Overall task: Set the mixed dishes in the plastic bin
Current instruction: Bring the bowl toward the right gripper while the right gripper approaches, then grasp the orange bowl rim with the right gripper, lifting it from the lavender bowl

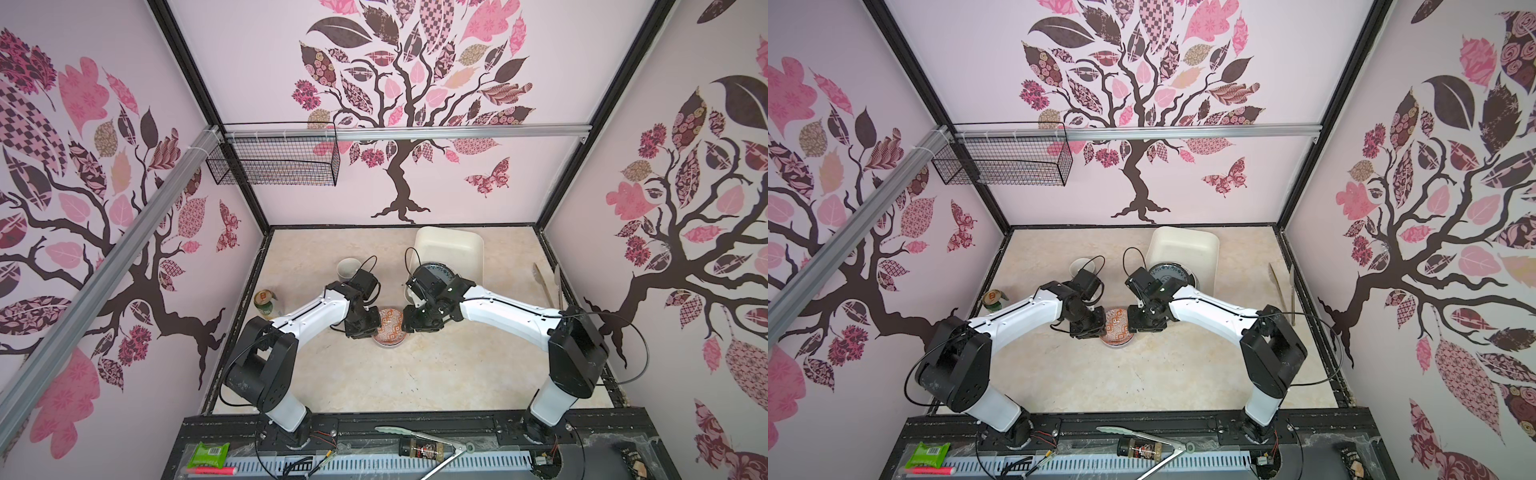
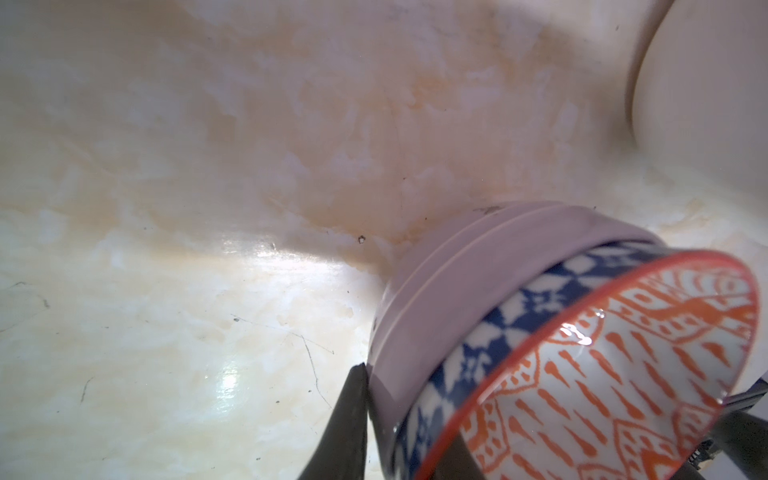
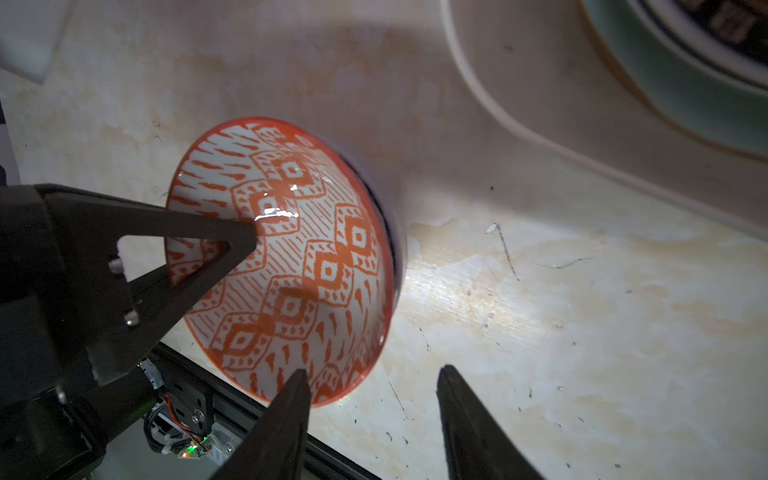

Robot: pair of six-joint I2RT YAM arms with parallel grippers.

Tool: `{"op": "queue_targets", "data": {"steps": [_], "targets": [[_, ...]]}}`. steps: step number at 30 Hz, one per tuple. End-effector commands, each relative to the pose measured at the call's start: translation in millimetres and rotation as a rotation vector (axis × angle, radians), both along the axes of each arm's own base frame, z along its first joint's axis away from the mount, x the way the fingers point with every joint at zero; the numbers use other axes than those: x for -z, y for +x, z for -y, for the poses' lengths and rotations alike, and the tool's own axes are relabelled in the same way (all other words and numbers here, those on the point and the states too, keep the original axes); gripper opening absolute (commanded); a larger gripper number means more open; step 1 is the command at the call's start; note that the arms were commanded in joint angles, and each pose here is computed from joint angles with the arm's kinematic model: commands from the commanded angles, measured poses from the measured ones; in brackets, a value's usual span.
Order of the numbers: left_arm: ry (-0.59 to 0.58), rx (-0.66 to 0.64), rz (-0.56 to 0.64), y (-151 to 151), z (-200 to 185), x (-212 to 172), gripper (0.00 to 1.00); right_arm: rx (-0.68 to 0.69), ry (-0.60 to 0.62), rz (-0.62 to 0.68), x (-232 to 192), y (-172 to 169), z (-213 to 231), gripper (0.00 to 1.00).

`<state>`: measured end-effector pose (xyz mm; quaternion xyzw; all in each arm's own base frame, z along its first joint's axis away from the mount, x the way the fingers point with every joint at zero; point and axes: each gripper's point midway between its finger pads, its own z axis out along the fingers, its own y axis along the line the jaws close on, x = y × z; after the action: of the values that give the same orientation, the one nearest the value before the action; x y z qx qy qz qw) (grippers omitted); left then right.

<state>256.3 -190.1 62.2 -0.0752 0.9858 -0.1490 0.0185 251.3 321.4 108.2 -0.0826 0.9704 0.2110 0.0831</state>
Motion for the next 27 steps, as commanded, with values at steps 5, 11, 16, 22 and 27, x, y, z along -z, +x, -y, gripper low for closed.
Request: {"op": "queue_targets", "data": {"steps": [5, 11, 16, 22, 27], "targets": [[-0.048, 0.072, 0.048, 7.2, 12.4, -19.8, 0.23, 0.006, -0.019, -0.006, 5.3, 6.3, -11.6, 0.46], [-0.075, 0.099, 0.06, 9.3, 18.0, -24.7, 0.32, 0.003, -0.046, -0.019, 13.6, 8.5, -12.8, 0.42], [-0.09, 0.111, 0.062, 8.0, 19.4, -27.3, 0.36, 0.011, -0.07, -0.017, 19.2, 10.9, -10.5, 0.36], [-0.085, 0.109, 0.086, 10.0, 12.9, -39.2, 0.4, 0.028, -0.105, 0.004, 18.9, 13.0, -2.3, 0.19], [-0.087, 0.09, 0.109, 12.0, 1.4, -55.1, 0.48, 0.029, -0.091, 0.019, 8.2, 15.1, -3.7, 0.11]]}}
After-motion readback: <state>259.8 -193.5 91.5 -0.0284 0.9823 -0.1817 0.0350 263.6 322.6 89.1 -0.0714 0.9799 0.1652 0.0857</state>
